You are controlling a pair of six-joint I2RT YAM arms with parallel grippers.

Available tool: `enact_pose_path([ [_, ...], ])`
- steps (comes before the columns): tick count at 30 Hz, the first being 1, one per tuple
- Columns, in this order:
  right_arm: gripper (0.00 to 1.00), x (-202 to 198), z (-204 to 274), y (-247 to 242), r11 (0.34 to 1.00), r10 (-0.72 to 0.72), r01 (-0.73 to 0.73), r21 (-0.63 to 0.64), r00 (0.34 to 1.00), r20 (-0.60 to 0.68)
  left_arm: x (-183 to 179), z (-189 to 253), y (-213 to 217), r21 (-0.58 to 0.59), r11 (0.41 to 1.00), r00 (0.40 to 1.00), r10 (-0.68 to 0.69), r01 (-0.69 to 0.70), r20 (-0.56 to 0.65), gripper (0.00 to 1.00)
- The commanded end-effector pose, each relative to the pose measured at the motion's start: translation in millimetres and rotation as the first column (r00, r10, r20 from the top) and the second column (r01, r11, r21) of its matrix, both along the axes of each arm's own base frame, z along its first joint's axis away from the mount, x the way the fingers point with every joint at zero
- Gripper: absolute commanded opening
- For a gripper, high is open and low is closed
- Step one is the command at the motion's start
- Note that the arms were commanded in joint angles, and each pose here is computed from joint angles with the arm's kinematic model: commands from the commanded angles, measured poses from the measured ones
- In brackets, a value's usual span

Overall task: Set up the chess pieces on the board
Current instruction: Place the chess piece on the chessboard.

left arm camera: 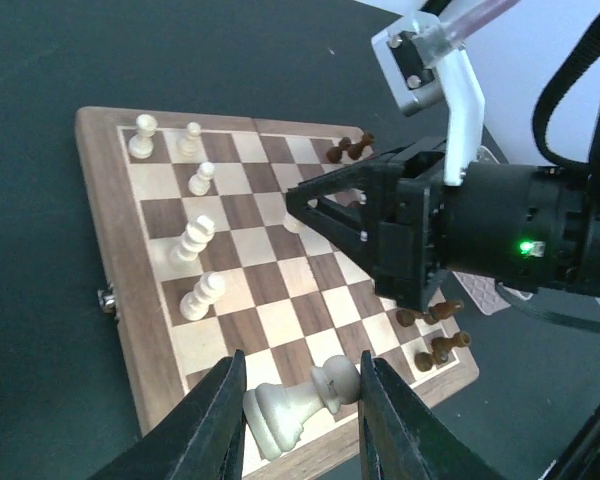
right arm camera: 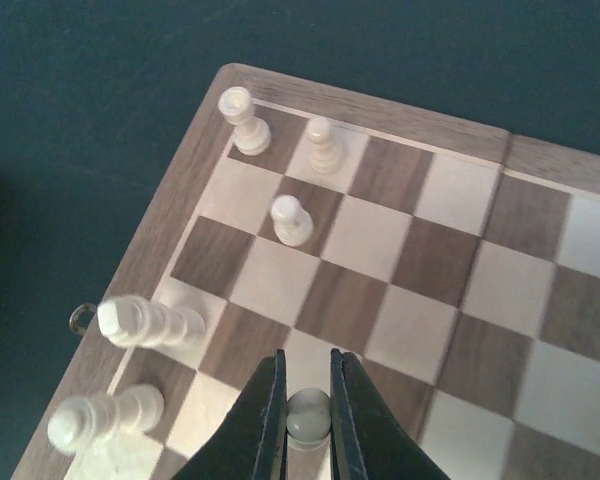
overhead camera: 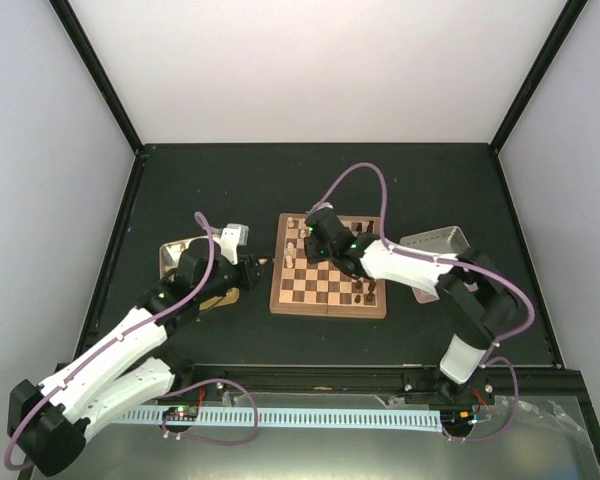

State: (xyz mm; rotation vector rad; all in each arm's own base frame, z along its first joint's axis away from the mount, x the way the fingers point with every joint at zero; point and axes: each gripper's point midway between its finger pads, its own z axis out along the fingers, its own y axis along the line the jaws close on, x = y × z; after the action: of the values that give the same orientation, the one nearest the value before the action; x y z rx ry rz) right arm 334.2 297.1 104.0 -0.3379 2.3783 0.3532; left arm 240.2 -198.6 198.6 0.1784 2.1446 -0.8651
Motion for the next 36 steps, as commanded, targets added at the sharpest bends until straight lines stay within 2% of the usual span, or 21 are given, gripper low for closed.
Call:
enact_pose_path([
  [1, 0.08, 20, 5, 18, 0.997, -0.021, 0.029, -0.071, 0.994, 0.109, 2, -9, 19, 0.000, 0.995, 0.994, 0.105, -0.105, -0.021, 0.26],
  [19, 0.12, 37, -38, 42, 0.990, -0.038, 0.050, -0.134, 0.996, 0.085, -2, -16, 22, -0.013, 0.996, 0.995, 0.091, -0.091, -0.034, 0.26],
  [30, 0.16, 40, -48, 43, 0.987, -0.055, 0.066, -0.144, 0.995, 0.077, -2, -17, 22, -0.017, 0.996, 0.995, 0.085, -0.086, -0.043, 0.26],
  [36, 0.22, 39, -36, 45, 0.992, -0.060, 0.069, -0.108, 0.995, 0.078, -2, -17, 20, -0.022, 0.997, 0.996, 0.077, -0.078, -0.047, 0.26],
])
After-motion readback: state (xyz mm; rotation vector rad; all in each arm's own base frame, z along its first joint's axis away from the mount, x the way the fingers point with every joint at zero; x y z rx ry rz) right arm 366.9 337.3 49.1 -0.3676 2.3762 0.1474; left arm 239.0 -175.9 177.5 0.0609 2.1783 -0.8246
